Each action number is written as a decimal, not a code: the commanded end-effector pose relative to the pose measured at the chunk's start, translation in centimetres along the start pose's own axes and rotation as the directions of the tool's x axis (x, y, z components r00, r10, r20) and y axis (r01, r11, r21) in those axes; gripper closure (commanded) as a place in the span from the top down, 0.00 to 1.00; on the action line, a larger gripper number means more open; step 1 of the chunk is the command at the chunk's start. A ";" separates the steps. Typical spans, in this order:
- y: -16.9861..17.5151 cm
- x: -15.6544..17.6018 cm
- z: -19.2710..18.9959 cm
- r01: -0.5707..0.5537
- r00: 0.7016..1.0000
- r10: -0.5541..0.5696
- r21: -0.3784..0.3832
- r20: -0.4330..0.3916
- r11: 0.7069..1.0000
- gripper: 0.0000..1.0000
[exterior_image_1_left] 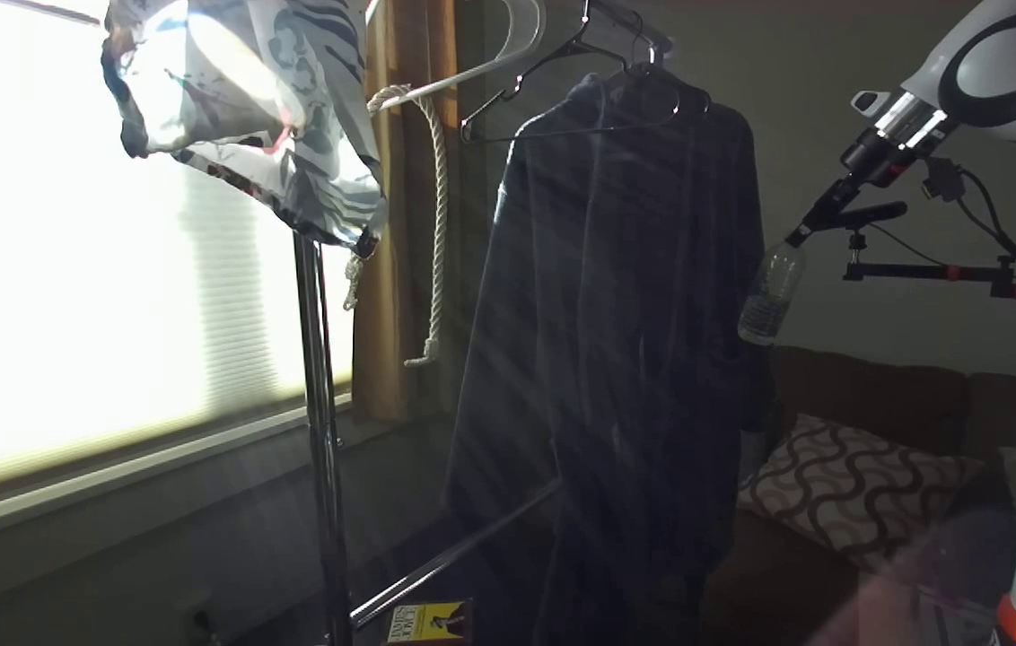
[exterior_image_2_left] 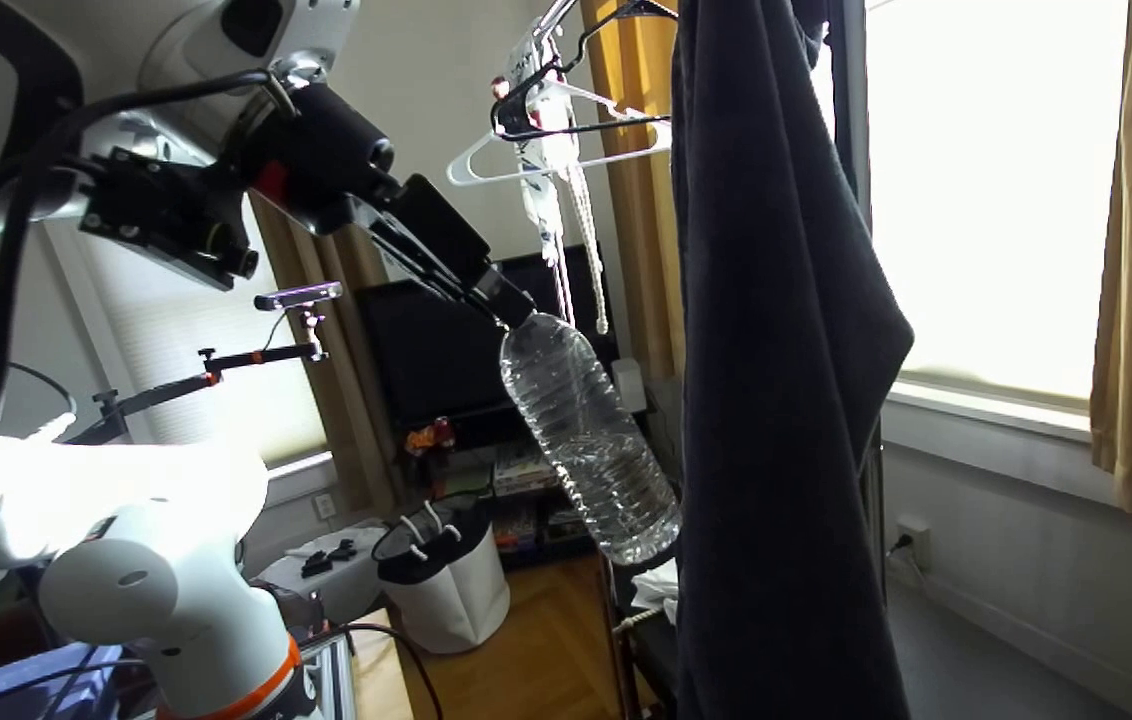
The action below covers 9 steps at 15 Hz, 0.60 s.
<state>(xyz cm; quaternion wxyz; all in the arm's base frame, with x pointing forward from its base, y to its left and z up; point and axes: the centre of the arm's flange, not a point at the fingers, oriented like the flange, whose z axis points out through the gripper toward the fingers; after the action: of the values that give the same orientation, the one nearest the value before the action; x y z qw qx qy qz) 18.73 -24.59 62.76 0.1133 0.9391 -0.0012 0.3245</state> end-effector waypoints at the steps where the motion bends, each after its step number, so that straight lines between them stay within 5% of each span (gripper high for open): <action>1: -2.6 0.2 1.2 0.017 0.998 -0.019 -0.029 -0.064 0.999 0.08; 9: -4.3 0.3 5.7 0.021 0.984 -0.041 -0.116 -0.172 0.993 0.08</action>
<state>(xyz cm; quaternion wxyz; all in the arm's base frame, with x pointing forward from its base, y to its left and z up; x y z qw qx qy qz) 22.39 -21.59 58.80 0.1475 0.9114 0.0174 0.3838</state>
